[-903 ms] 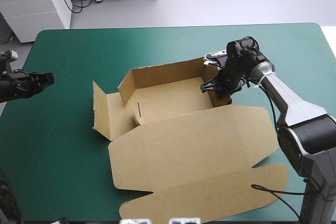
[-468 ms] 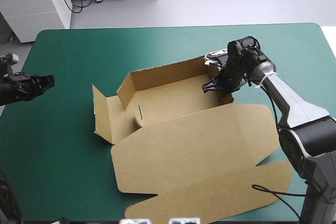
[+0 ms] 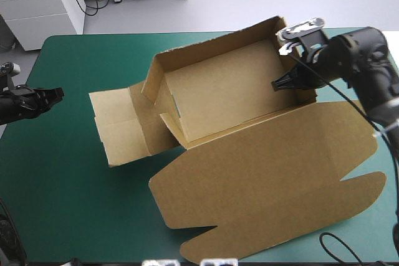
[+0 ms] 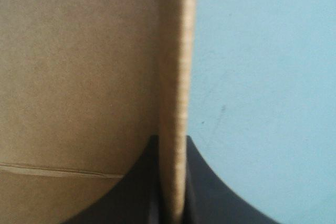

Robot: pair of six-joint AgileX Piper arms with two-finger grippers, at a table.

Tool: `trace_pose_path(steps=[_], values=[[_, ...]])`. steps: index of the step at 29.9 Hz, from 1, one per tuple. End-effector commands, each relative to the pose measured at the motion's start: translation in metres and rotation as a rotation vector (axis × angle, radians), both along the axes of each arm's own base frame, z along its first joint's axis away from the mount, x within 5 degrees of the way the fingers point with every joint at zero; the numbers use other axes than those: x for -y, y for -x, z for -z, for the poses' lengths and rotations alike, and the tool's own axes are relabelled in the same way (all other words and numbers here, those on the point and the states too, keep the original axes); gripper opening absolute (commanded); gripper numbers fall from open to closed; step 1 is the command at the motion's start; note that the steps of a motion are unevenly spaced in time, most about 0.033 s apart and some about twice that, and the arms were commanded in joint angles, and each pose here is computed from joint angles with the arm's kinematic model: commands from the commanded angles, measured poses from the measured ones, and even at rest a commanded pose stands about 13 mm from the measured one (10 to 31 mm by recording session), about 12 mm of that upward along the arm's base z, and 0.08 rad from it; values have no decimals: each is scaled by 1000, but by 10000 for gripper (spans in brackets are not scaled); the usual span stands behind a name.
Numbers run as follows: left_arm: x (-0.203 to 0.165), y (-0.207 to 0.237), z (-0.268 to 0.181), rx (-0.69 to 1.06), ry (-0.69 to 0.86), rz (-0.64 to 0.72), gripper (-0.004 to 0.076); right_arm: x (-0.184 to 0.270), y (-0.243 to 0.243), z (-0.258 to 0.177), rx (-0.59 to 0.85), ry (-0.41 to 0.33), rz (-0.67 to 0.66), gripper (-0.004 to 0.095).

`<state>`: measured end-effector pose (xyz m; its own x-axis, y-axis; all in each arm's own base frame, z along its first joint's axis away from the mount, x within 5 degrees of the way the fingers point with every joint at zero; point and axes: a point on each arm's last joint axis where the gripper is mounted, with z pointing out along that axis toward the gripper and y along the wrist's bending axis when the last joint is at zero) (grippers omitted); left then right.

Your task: Fold the box

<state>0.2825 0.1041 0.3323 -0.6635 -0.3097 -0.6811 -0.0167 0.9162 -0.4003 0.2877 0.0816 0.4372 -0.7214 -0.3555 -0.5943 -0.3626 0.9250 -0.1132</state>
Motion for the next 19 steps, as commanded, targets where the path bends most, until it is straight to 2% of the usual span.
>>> trace_pose_path(steps=[1,5,12,19], values=[[1,-1,-21,108,-6,-52,-8,23,39,-43,144,-66,26,-19],[3,-5,-20,116,31,-49,-8,22,53,-53,173,-131,-8,-19],[32,-32,8,40,102,105,-8,6,52,-60,216,-301,-105,-19],[70,-52,32,-43,204,241,-8,-4,38,-54,199,-365,-149,-19]])
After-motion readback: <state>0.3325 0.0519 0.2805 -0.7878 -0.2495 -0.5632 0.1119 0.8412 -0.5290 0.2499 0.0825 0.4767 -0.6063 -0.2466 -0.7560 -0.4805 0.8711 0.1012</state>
